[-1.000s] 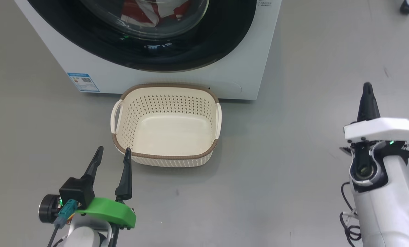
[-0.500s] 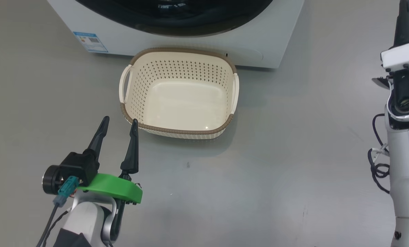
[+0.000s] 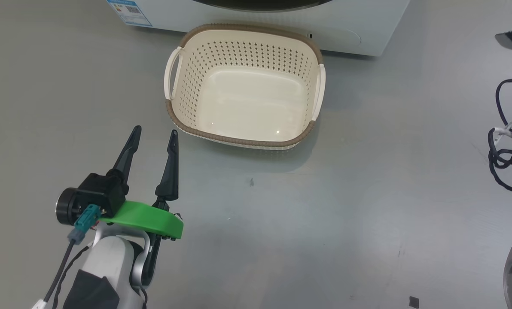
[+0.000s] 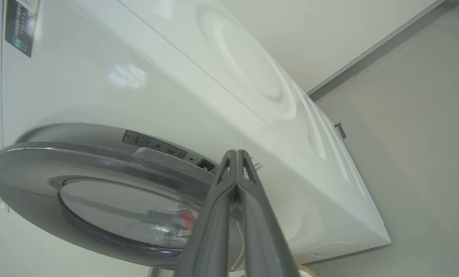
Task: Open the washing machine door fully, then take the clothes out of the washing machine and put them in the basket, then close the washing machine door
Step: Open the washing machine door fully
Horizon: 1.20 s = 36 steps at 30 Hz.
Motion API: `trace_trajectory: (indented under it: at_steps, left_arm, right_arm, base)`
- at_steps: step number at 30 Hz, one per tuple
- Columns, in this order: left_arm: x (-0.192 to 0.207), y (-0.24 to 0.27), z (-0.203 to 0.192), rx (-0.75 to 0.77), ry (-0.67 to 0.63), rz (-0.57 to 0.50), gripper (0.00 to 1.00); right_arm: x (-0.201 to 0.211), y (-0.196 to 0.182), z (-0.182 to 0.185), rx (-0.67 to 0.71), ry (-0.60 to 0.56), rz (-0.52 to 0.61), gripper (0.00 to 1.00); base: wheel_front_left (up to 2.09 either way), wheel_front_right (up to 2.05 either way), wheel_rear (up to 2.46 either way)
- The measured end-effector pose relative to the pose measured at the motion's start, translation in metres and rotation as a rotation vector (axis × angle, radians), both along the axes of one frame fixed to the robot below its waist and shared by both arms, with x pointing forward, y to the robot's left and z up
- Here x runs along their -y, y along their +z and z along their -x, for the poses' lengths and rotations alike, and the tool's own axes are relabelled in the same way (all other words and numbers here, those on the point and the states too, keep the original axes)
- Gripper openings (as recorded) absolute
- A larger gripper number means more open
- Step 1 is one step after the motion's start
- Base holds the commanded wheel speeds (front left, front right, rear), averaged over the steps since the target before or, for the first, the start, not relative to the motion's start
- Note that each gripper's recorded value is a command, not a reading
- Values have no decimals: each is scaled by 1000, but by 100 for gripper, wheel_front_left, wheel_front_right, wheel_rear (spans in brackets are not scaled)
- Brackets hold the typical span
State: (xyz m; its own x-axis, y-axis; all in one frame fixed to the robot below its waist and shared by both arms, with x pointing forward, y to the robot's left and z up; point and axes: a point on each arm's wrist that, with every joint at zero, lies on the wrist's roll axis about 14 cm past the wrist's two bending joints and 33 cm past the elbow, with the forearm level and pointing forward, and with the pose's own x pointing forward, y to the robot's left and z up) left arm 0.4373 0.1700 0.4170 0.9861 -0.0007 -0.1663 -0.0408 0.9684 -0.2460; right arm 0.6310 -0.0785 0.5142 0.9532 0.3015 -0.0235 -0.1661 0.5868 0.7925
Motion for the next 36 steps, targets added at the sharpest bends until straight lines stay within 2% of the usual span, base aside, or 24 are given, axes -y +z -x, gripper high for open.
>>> trace_trajectory:
  at_steps: [9, 36]
  left_arm:
    - [-3, -7, -6, -13, 7, 3, 100]
    - [-16, -24, -9, -59, 44, 13, 100]
  right_arm:
    - [-26, -8, -18, -47, 88, -12, 0]
    - [-80, 7, -62, -120, 231, -218, 0]
  base:
    - [0, 0, 0]
    - [0, 0, 0]
